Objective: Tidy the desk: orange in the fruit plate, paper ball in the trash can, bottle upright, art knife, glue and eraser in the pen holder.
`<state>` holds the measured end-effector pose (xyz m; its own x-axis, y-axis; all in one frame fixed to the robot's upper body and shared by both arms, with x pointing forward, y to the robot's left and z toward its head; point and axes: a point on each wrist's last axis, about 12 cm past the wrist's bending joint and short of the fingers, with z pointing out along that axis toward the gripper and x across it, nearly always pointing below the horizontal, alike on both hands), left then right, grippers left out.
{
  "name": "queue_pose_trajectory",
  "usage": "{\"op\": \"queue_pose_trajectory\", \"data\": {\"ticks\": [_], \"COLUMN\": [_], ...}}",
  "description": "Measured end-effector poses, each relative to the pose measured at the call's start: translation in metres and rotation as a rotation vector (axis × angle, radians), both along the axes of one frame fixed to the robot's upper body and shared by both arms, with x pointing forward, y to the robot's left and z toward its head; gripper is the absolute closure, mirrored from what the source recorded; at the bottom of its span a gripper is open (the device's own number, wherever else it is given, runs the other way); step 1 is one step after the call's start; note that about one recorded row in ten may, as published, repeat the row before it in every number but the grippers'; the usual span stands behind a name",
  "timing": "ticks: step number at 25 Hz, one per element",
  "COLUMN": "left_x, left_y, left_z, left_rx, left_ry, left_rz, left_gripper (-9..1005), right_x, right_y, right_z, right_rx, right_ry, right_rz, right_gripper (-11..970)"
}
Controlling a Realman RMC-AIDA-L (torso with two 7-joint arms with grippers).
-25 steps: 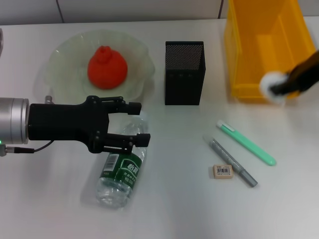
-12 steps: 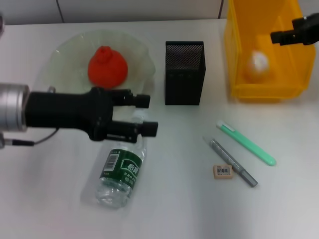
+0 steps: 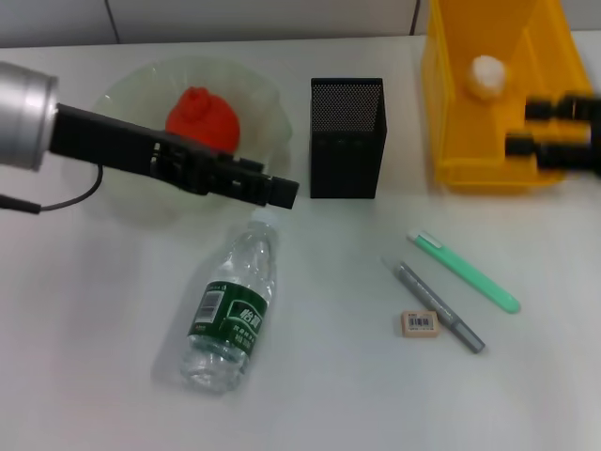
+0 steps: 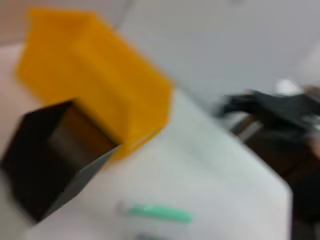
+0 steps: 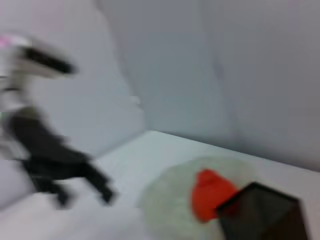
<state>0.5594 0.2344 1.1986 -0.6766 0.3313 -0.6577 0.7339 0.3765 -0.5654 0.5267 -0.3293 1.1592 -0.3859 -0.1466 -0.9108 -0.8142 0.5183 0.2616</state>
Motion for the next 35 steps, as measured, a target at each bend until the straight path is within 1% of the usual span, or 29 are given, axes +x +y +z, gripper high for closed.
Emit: {"op": "queue_pose_trajectory", "data": {"ticks": [2,3,4,5,6,7,8,10,11,12,13,15,16,17,18,20,24,26,30,31,32,33,35], "left_x": [0.01,0.01,0.01,0.018,0.021,0.021,0.023,0.023,0.029,0.029,0.034,0.034,0.036,0.036,0.038,0.038,0.038,0.039,0.039,0.039,0.039,0.039,0.039], "left_y": [-0.005,-0.005,-0.005,-0.009,-0.011,-0.011,-0.013,-0.013,-0.022,-0.022,-0.029,-0.029,-0.033,-0.033,-0.042,-0.046,-0.046,-0.052,-0.055,-0.059,-0.059,-0.072,-0.074], "left_z": [-0.002,-0.002,-0.002,-0.009,-0.012,-0.012,-0.015,-0.015,-0.023,-0.023,-0.027,-0.027,-0.03,-0.03,-0.038,-0.041,-0.041,-0.044,-0.046,-0.049,-0.049,-0.056,-0.056], "left_rx": [0.102,0.102,0.102,0.209,0.262,0.262,0.299,0.299,0.386,0.386,0.438,0.438,0.467,0.467,0.493,0.501,0.501,0.49,0.485,0.49,0.49,0.524,0.528], "left_ry": [0.077,0.077,0.077,0.119,0.13,0.13,0.135,0.135,0.126,0.126,0.11,0.11,0.104,0.104,0.123,0.123,0.123,0.108,0.108,0.101,0.101,0.06,0.053], "left_rz": [0.08,0.08,0.08,0.141,0.166,0.166,0.183,0.183,0.223,0.223,0.231,0.231,0.231,0.231,0.208,0.198,0.198,0.197,0.195,0.191,0.191,0.182,0.183], "left_gripper": [204,204,205,206,206,207,207,208,209,209,210,211,211,212,212,213,216,217,219,219,220,220,221], "right_x": [-0.012,-0.023,-0.023,-0.028,-0.032,-0.037,-0.044,-0.046,-0.048,-0.05,-0.052,-0.052,-0.052,-0.052,-0.053,-0.053,-0.053,-0.053,-0.053,-0.053,-0.053,-0.052,-0.052], "right_y": [-0.004,-0.007,-0.007,-0.008,-0.008,-0.007,-0.005,-0.004,-0.004,-0.004,-0.004,-0.004,-0.004,-0.005,-0.006,-0.006,-0.006,-0.006,-0.006,-0.006,-0.006,-0.006,-0.005], "right_z": [-0.018,-0.036,-0.036,-0.043,-0.048,-0.054,-0.062,-0.066,-0.069,-0.071,-0.073,-0.074,-0.074,-0.074,-0.073,-0.073,-0.073,-0.073,-0.073,-0.073,-0.073,-0.073,-0.073], "right_rx": [0.052,0.095,0.095,0.113,0.121,0.134,0.146,0.151,0.15,0.151,0.148,0.147,0.146,0.145,0.146,0.147,0.148,0.146,0.148,0.149,0.149,0.147,0.148], "right_ry": [-0.008,-0.023,-0.023,-0.033,-0.046,-0.06,-0.078,-0.081,-0.088,-0.09,-0.091,-0.089,-0.087,-0.086,-0.085,-0.085,-0.083,-0.083,-0.084,-0.085,-0.085,-0.083,-0.083], "right_rz": [0.037,0.067,0.067,0.085,0.104,0.128,0.148,0.15,0.149,0.148,0.145,0.145,0.144,0.143,0.143,0.144,0.146,0.144,0.144,0.147,0.147,0.147,0.147], "right_gripper": [220,220,220,220,220,220,220,220,220,220,220,220,220,220,220,220,220,220,221,221,221,221,221]}}
